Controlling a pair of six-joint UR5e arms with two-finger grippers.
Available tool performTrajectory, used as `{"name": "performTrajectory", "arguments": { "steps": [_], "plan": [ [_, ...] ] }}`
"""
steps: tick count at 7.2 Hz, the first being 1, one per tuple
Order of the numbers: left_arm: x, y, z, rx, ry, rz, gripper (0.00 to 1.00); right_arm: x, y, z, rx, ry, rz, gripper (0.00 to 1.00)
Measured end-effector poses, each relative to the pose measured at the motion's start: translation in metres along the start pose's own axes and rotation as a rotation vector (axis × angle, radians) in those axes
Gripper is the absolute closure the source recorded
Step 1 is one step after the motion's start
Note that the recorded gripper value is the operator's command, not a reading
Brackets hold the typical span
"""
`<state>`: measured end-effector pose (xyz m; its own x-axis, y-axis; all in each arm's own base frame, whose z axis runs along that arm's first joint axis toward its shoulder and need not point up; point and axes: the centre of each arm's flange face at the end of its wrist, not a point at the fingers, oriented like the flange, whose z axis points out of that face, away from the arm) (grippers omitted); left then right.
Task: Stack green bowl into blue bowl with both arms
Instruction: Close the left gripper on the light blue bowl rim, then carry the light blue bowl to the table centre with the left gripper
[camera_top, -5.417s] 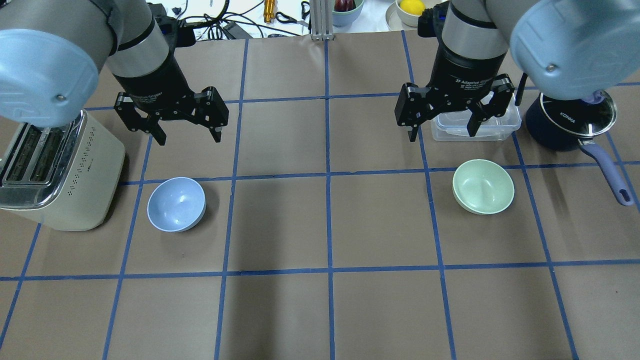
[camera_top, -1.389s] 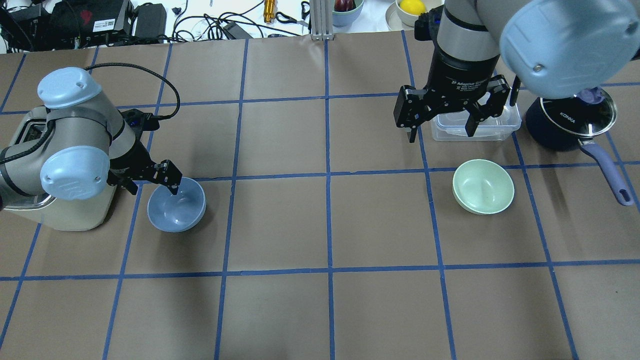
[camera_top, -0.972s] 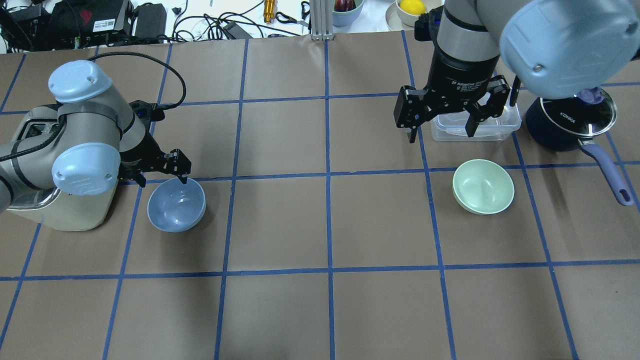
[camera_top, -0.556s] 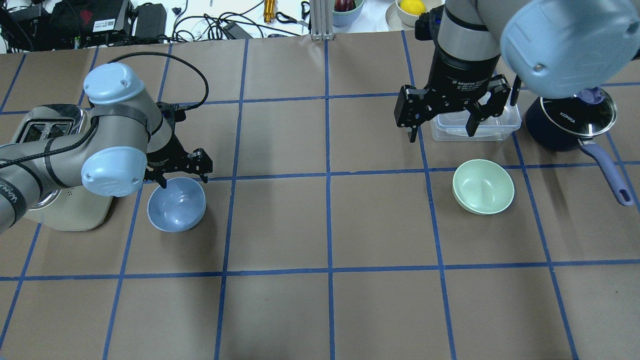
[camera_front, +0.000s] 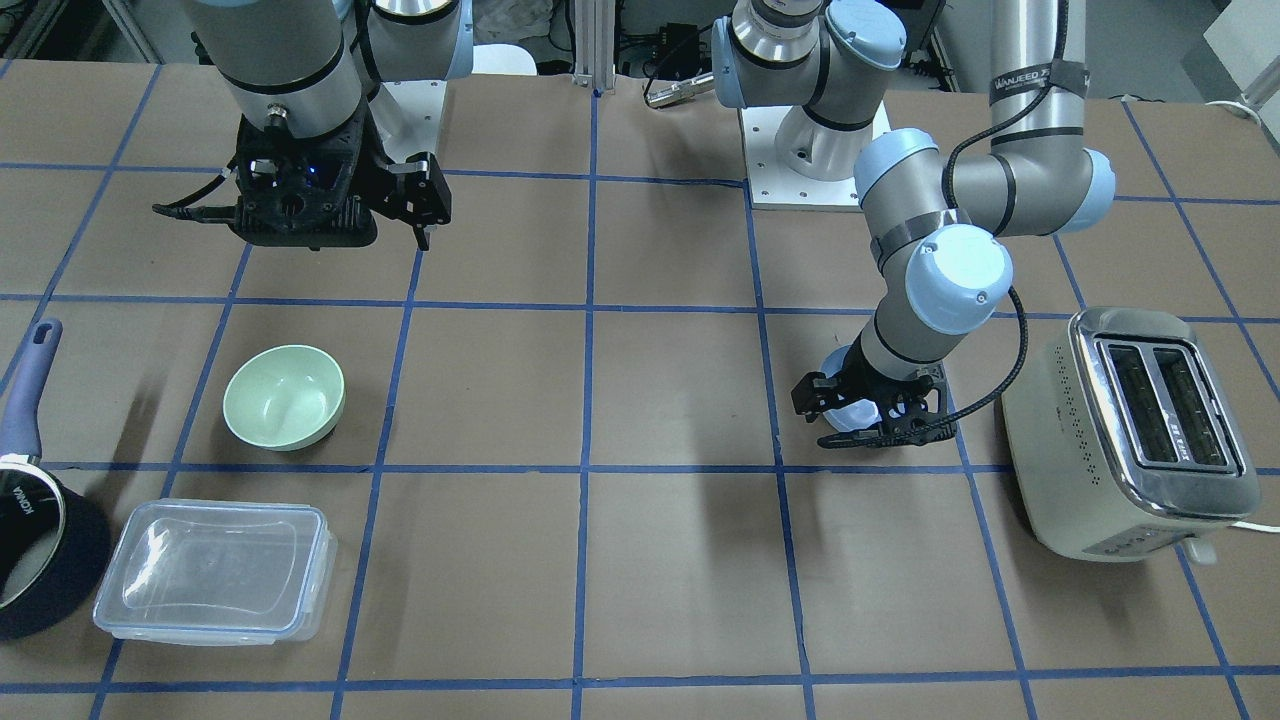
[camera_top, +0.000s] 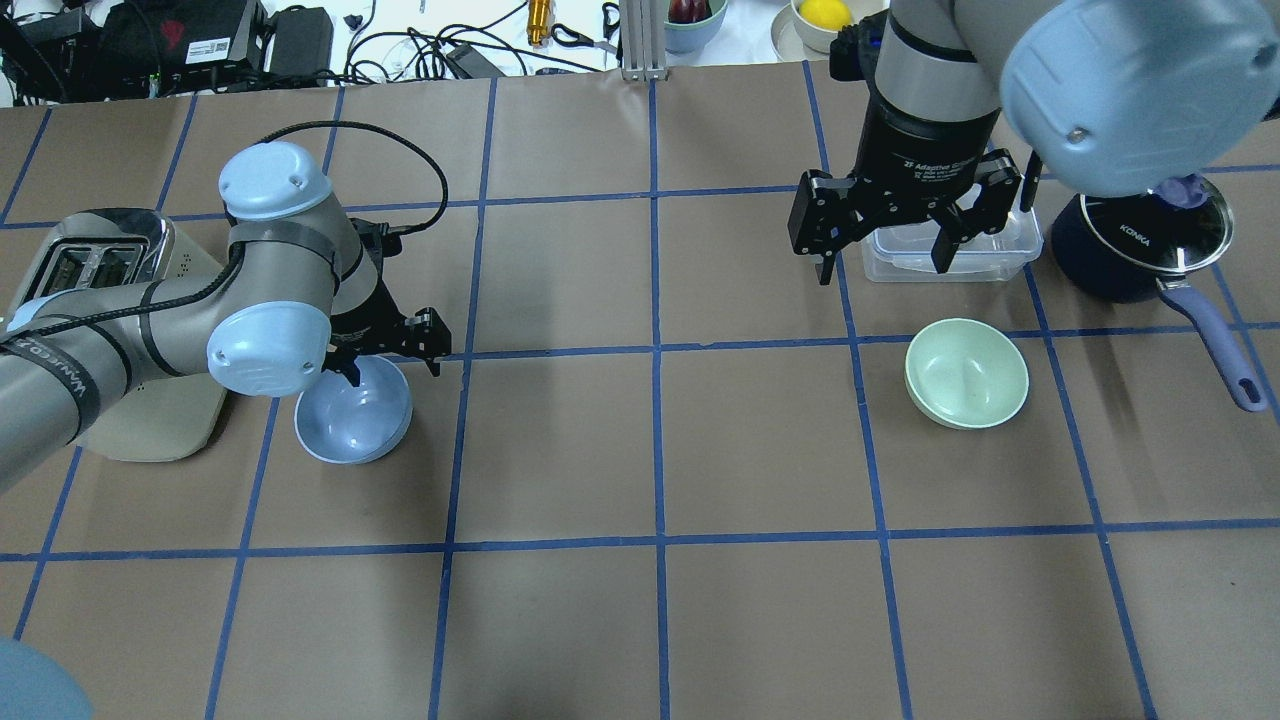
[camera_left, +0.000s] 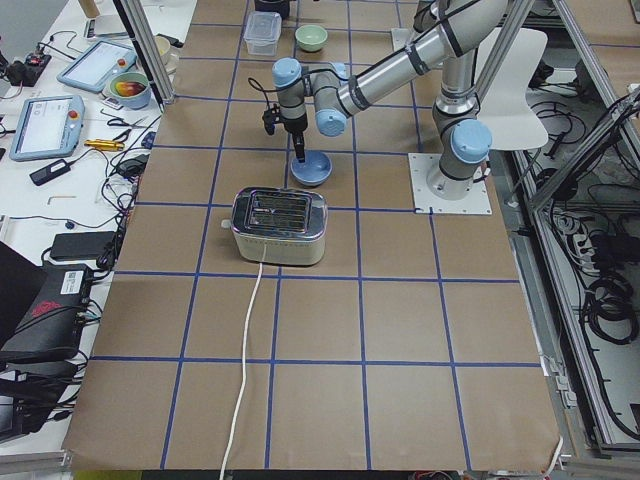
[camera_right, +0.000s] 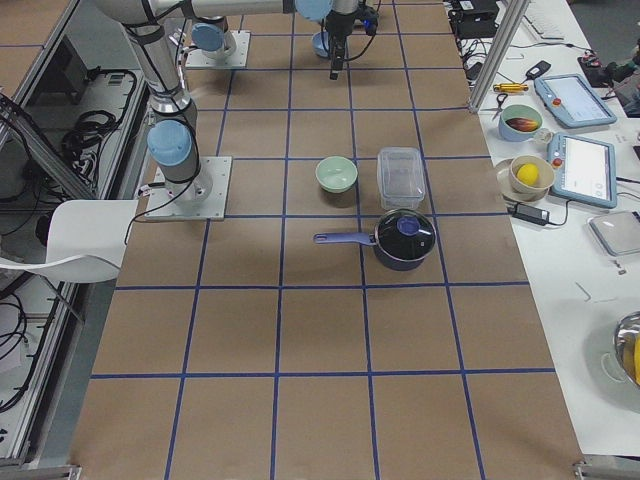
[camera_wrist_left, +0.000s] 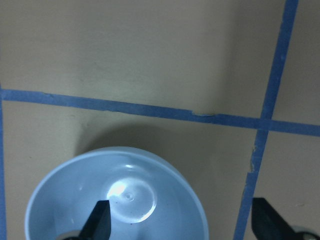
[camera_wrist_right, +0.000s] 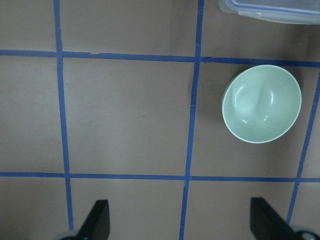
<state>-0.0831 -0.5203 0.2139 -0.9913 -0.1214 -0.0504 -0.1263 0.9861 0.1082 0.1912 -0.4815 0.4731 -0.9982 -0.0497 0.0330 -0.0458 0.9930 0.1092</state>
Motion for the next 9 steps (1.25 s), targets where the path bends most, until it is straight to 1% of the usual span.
{"name": "performTrajectory", "arguments": {
  "steps": [1,2,5,7,8,9],
  "plan": [
    [0.003,0.001,0.006,-0.014,-0.004,0.001,0.69,0.000,0.000,0.000,0.000,0.000,0.000,0.00],
    [0.004,0.002,0.010,-0.024,-0.007,0.002,1.00,0.000,0.000,0.000,0.000,0.000,-0.001,0.00],
    [0.006,0.003,0.010,-0.031,-0.021,0.008,1.00,0.001,0.000,0.000,0.000,0.001,0.000,0.00],
    [0.014,0.005,0.001,-0.012,-0.082,0.033,1.00,0.001,0.000,0.000,0.000,0.001,0.000,0.00],
    [0.030,0.003,-0.012,0.007,-0.097,0.040,1.00,0.001,0.000,0.000,0.000,0.006,-0.001,0.00],
    [0.057,0.001,-0.031,0.021,-0.095,0.024,1.00,0.002,0.000,0.000,0.000,0.015,-0.002,0.00]
  ]
}}
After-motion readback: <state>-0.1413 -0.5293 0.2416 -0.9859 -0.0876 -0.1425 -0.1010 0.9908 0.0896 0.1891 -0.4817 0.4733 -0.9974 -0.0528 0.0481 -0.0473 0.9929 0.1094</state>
